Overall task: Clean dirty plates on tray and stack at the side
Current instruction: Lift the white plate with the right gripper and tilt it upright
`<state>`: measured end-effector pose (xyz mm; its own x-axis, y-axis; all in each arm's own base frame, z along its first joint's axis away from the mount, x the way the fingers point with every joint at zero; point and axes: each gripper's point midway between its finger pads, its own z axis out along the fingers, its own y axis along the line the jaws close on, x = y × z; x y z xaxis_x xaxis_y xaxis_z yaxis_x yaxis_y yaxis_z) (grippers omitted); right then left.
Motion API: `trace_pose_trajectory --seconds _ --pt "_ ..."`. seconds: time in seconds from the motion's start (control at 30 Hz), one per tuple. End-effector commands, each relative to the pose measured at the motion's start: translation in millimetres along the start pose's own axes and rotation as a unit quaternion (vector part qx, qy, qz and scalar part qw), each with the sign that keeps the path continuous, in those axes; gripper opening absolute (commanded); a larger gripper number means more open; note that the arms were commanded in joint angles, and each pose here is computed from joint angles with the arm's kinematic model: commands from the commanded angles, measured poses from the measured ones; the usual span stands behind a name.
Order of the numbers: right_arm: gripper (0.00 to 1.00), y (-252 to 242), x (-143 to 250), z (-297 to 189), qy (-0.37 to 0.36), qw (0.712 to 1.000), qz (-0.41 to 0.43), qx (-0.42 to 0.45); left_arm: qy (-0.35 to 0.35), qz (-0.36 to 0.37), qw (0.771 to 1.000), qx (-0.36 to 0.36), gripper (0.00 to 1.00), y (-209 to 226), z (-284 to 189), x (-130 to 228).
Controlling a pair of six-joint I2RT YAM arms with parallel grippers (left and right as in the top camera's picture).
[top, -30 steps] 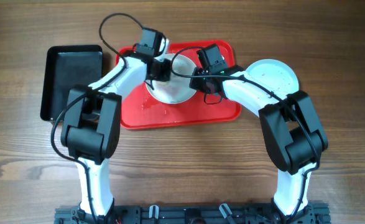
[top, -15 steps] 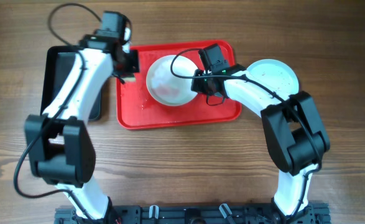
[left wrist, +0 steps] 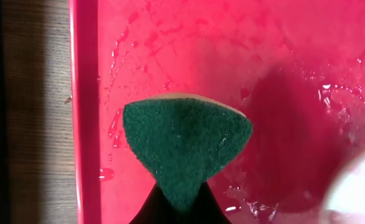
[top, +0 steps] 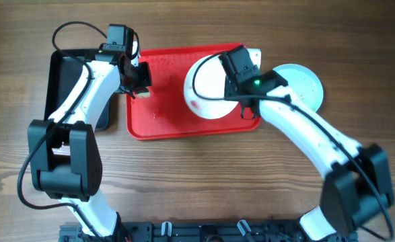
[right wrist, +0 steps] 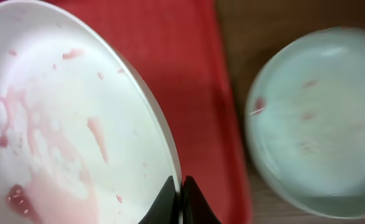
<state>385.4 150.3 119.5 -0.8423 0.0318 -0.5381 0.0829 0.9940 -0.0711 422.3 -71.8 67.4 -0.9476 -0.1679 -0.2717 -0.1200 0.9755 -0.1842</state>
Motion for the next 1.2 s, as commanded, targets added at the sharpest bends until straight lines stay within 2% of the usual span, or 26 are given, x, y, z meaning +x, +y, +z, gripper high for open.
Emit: trace_pose_trajectory --seconds 0.0,0.27,0.57,0.8,1.17 --pt "0.04 -29 -29 -37 -0.108 0.983 -0.062 0.135 0.006 -0.012 1.000 0.009 0.04 -3 6 2" --pt "0.04 -19 -50 -89 -0.220 0.924 -0.159 0.268 0.005 -0.012 1.000 0.009 0.04 -3 6 2" --pt "0.04 14 -72 -124 -0.267 0.873 -0.265 0.312 0.005 -0.012 1.000 0.009 0.04 -3 6 2" --pt "0.04 21 -87 -134 -0.269 0.849 -0.314 0.329 -0.001 -0.011 1.000 0.011 0.04 -4 6 -1" --pt "0.04 14 -89 -141 -0.266 0.841 -0.309 0.356 0.000 -0.011 1.000 0.011 0.04 -4 6 -1"
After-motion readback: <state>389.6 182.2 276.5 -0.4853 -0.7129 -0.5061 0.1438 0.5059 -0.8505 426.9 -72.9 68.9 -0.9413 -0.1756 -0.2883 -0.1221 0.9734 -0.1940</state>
